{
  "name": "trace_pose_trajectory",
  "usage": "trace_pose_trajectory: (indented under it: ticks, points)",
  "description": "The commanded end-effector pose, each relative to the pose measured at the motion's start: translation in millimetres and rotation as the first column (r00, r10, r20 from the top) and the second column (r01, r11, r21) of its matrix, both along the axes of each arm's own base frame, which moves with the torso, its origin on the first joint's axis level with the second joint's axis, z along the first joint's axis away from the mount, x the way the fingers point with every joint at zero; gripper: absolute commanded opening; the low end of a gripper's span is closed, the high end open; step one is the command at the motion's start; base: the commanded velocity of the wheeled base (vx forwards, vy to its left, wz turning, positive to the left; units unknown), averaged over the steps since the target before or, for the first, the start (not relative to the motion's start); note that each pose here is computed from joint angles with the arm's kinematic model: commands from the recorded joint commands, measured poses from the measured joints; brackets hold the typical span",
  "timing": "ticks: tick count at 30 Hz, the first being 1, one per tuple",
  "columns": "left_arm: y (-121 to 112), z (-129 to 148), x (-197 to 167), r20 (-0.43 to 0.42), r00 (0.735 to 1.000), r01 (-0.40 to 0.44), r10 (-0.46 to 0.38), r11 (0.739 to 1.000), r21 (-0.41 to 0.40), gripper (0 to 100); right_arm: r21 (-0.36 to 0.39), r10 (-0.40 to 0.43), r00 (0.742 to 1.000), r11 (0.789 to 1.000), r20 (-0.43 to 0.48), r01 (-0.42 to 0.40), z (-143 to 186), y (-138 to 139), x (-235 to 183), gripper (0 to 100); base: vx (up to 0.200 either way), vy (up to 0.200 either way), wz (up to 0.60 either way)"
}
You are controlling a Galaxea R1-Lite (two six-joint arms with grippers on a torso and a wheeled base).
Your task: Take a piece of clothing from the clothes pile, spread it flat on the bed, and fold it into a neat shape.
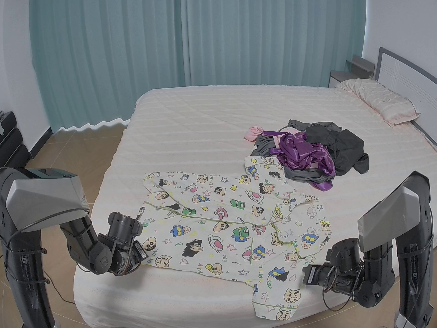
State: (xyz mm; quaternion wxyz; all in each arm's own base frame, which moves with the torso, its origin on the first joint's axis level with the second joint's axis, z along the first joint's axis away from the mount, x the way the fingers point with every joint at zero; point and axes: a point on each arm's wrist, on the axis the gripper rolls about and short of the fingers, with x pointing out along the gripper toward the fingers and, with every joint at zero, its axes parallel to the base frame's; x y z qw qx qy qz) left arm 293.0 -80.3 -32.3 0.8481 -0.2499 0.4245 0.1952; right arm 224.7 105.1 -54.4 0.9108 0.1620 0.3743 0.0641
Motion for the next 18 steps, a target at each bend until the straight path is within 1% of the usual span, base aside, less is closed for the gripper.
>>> trace_pose_trajectory:
  ticks: [1,4,8,10,13,14,17,18]
  points:
    - [0,3,-9,-0.012,1.000,0.011,-0.011,1.000,0.009,0,0.023,-0.047,0.997,0.999,0.061,0.045,7,-6,13,0,0.000,0.000,0.00]
    - [1,5,-17,-0.023,1.000,0.016,-0.016,1.000,0.012,0,0.027,-0.074,0.991,0.997,0.112,0.071,14,-13,25,0,0.000,0.000,0.00]
    - [1,5,-30,-0.054,0.998,0.032,-0.031,0.999,0.021,0,0.000,-0.087,0.985,0.996,0.149,0.088,15,-22,42,0,0.000,0.000,0.00]
    - [-1,5,-38,-0.068,0.997,0.045,-0.043,0.999,0.023,0,0.008,-0.095,0.981,0.995,0.166,0.095,18,-23,51,0,0.000,0.000,0.00]
    - [-6,4,-46,-0.085,0.994,0.070,-0.068,0.997,0.028,0,0.012,-0.094,0.981,0.996,0.168,0.094,21,-23,58,0,0.000,0.000,0.00]
    - [-8,4,-48,-0.086,0.993,0.081,-0.078,0.996,0.031,0,0.010,-0.087,0.985,0.996,0.149,0.086,23,-23,57,0,0.000,0.000,0.00]
    - [-10,4,-46,-0.078,0.994,0.075,-0.073,0.997,0.023,0,0.027,-0.049,0.991,0.999,0.128,0.046,29,-23,50,0,0.000,0.000,0.00]
    - [-10,4,-46,-0.078,0.994,0.075,-0.073,0.997,0.023,0,0.027,-0.049,0.991,0.999,0.128,0.046,29,-23,50,0,0.000,0.000,0.00]
